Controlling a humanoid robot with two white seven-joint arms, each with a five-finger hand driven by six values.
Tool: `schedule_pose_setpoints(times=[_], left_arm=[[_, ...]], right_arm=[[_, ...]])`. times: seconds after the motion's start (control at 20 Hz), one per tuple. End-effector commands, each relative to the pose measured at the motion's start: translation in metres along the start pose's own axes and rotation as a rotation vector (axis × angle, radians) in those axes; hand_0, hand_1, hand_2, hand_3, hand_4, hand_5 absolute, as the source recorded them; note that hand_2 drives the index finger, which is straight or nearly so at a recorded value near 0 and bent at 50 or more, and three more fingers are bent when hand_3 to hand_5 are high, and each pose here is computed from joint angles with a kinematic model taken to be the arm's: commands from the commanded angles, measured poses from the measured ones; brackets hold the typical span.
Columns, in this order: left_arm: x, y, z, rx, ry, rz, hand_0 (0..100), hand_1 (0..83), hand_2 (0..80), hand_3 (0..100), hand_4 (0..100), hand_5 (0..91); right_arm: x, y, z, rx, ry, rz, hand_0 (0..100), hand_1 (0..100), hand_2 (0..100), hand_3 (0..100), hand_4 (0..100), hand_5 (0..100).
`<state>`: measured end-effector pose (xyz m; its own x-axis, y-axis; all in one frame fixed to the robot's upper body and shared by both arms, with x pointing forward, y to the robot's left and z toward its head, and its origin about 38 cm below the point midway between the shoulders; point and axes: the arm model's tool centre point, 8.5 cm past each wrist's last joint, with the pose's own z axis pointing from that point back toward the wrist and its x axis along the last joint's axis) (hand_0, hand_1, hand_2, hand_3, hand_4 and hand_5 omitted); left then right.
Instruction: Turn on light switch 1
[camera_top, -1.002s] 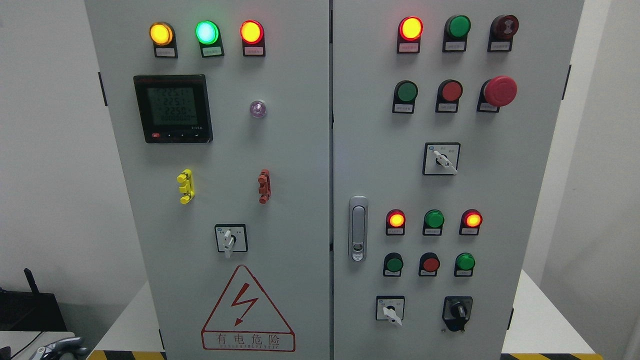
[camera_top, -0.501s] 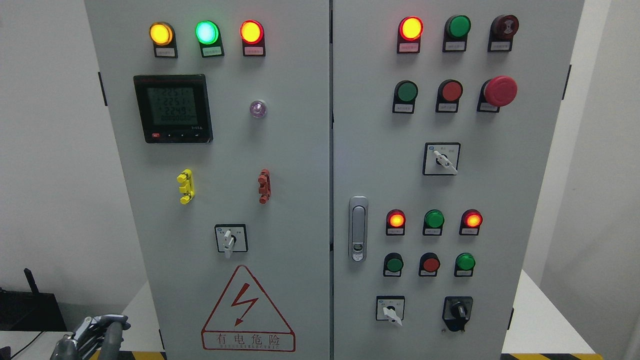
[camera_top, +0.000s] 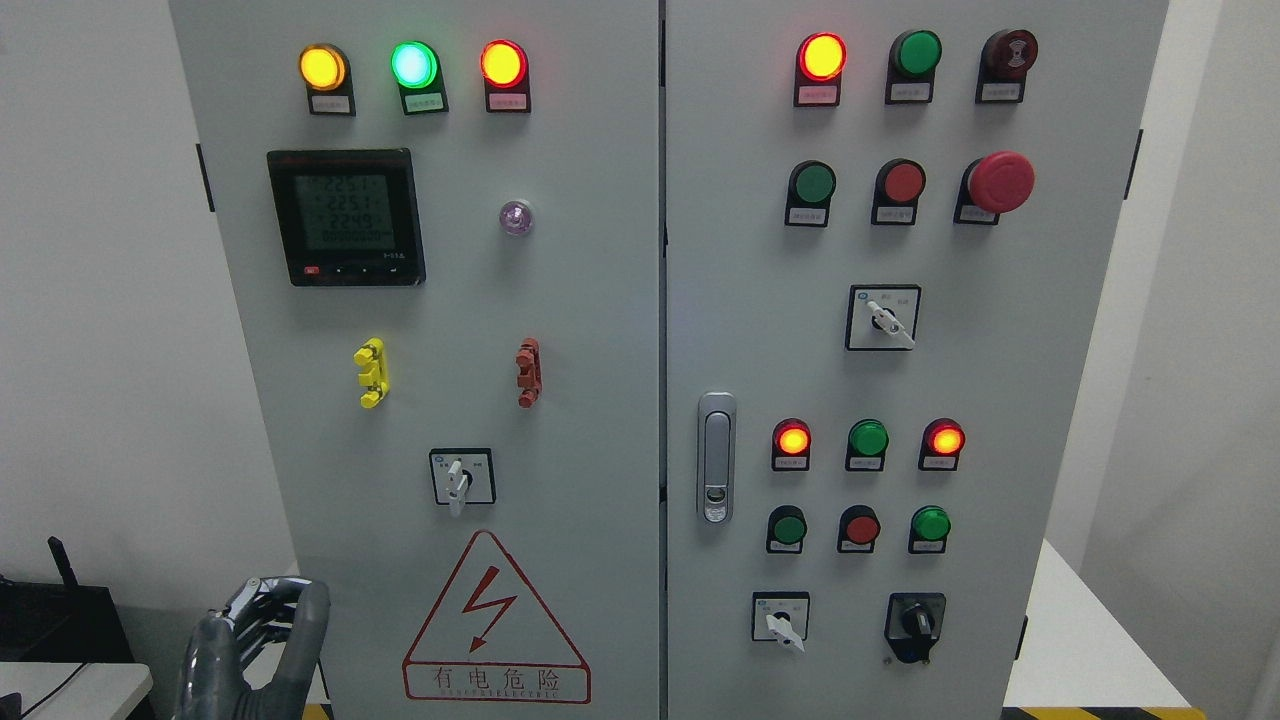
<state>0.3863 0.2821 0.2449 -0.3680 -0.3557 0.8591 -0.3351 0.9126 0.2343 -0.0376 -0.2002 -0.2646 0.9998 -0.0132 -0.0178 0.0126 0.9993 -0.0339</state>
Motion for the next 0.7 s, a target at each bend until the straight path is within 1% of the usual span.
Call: schedule_pose_setpoints(times=[0.0,0.15,0.3,0.4,0.5,0.65], left_arm=[[0.031,-0.039,-0.004,-0.036,-0.046,0.038,22,33.4,52.7,66,72,63.6],[0.037,-0.042,-0.011,0.012,-0.015,0.045,22,34.3,53.9,68,72,64.3],[0.039,-0.046,-0.014,0.032,0.021,0.044,22,35.9,54.8,69,73,65.1],[0.041,-0.048,-0.017,0.038,0.037,0.032,22,37.5,56.0,70,74,65.3],[0.044,-0.047,-0.020,0.049,0.035,0.005,21,38.6,56.6,70,74,65.5],[0.045,-0.052,-0.019,0.041,0.034,-0.002,20,40.2,56.8,71,75,66.3]], right_arm=[[0.000,0.000,0.000,0.002,0.001,-0.008,12,39,0,0,0,0],[0.000,0.001,0.000,0.003,0.001,-0.008,12,39,0,0,0,0],[0.000,0.000,0.000,0.002,0.001,-0.008,12,39,0,0,0,0],[0.000,0.000,0.000,0.002,0.001,-0.008,12,39,0,0,0,0],[0.000,0.001,0.000,0.003,0.001,-0.008,12,39,0,0,0,0],[0.000,0.001,0.000,0.003,0.001,-0.008,12,39,0,0,0,0]])
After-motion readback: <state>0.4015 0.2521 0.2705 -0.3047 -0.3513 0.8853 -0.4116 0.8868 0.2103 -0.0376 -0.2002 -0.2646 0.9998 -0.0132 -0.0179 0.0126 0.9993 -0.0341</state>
